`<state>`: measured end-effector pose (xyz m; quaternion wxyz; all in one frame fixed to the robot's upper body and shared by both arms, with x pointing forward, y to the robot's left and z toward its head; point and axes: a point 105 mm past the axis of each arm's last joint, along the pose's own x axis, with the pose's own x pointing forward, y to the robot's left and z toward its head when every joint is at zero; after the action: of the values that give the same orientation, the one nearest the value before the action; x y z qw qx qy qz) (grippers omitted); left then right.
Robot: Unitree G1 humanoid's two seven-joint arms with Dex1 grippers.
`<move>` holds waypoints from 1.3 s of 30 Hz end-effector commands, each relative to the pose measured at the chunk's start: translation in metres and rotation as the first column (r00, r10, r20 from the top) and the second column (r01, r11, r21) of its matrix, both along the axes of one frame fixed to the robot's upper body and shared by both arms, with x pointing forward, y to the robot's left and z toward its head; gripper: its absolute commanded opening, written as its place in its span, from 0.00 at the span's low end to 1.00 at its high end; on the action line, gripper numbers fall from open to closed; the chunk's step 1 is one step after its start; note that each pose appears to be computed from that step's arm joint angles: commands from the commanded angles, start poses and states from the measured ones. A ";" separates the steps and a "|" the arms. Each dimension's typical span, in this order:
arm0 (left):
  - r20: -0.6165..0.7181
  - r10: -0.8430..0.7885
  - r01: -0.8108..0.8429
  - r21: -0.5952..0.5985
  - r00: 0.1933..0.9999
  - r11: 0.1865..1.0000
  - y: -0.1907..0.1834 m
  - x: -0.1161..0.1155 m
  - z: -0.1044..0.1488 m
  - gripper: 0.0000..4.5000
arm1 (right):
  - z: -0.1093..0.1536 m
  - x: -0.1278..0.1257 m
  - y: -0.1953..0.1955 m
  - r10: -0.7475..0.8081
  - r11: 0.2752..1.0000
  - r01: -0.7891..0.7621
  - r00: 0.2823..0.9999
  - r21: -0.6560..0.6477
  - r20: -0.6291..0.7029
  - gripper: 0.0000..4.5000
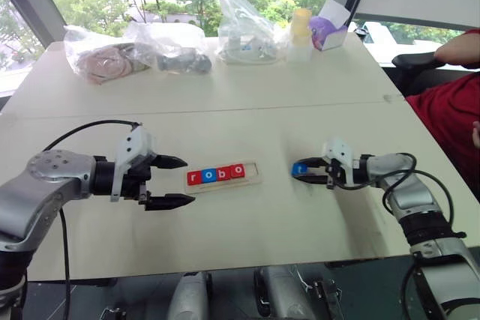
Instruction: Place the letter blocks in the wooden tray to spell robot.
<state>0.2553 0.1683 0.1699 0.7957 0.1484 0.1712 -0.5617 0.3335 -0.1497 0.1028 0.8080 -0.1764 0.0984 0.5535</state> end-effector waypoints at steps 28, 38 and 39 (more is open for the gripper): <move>0.073 0.104 -0.100 -0.063 0.992 0.993 0.010 0.009 0.013 1.00 | 0.002 0.019 0.079 0.288 0.954 -0.281 0.956 -0.109 0.057 0.26; 0.078 0.112 -0.107 -0.069 0.991 0.992 0.008 0.010 0.012 1.00 | 0.003 0.022 0.084 0.308 0.948 -0.302 0.950 -0.103 0.055 0.81; 0.079 0.115 -0.110 -0.067 0.990 0.992 0.008 0.010 0.012 1.00 | 0.004 0.022 0.084 0.306 0.949 -0.299 0.950 -0.100 0.062 0.92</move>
<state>0.2659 0.1774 0.1719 0.8348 0.1254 0.1483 -0.5152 0.3529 -0.0681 0.0947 0.7087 -0.2379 0.0858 0.6587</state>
